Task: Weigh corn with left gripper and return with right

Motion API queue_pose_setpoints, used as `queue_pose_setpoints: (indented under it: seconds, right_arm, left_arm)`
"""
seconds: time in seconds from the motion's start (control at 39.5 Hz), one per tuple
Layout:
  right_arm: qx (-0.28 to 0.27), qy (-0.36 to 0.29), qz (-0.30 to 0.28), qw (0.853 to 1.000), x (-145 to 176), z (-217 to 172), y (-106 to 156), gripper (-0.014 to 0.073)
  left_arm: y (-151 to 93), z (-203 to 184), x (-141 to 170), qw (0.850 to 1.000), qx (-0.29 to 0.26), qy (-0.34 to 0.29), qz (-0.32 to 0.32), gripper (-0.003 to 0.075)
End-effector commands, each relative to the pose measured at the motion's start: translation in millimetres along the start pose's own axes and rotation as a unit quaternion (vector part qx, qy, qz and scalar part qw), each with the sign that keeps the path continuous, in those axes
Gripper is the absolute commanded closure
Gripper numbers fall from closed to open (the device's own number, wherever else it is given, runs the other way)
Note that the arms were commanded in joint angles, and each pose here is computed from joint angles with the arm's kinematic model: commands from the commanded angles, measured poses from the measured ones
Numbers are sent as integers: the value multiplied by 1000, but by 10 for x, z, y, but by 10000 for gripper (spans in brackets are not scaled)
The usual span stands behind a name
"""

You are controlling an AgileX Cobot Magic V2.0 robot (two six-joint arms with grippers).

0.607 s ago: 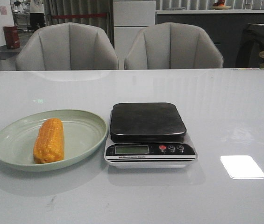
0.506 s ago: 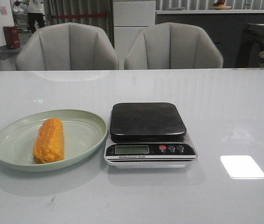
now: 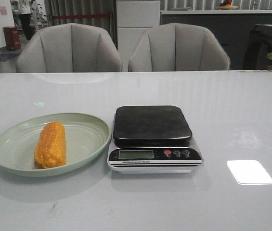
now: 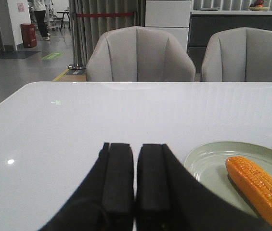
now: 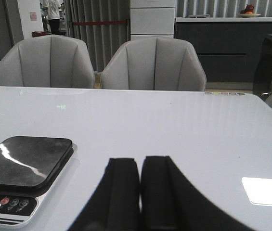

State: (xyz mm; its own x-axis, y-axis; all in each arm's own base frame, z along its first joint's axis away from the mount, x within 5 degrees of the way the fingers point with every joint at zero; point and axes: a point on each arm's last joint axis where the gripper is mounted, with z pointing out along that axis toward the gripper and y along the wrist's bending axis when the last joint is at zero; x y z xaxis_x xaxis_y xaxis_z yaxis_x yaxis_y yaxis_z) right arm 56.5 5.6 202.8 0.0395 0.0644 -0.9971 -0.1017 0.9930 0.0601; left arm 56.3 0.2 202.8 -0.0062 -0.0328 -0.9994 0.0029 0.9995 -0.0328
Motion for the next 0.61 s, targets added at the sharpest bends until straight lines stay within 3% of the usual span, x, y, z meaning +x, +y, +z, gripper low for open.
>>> queue_pose_setpoints:
  seconds: [0.0,0.23,0.38,0.46,0.58]
  right_arm:
    - [1,-43,-10,999,-45,-15,-1,422]
    - [1,-43,-10,999,-45,-15,-1,422]
    - [1,-43,-10,999,-45,-15,-1,422]
    - [1,-43,-10,999,-45,-15,-1,422]
    - [1,-43,-10,999,-45,-15,-1,422]
  left_arm:
    - [-6,-3,31,1000,5,-30,-1,607]
    - [-19,-14,-63,997,12,-81,-1,607]
    - [-45,-68,-269,983,26,-182,2,607]
    - [-46,-85,-384,983,26,-181,-2,607]
    - [-48,-68,-591,992,27,-127,-10,607]
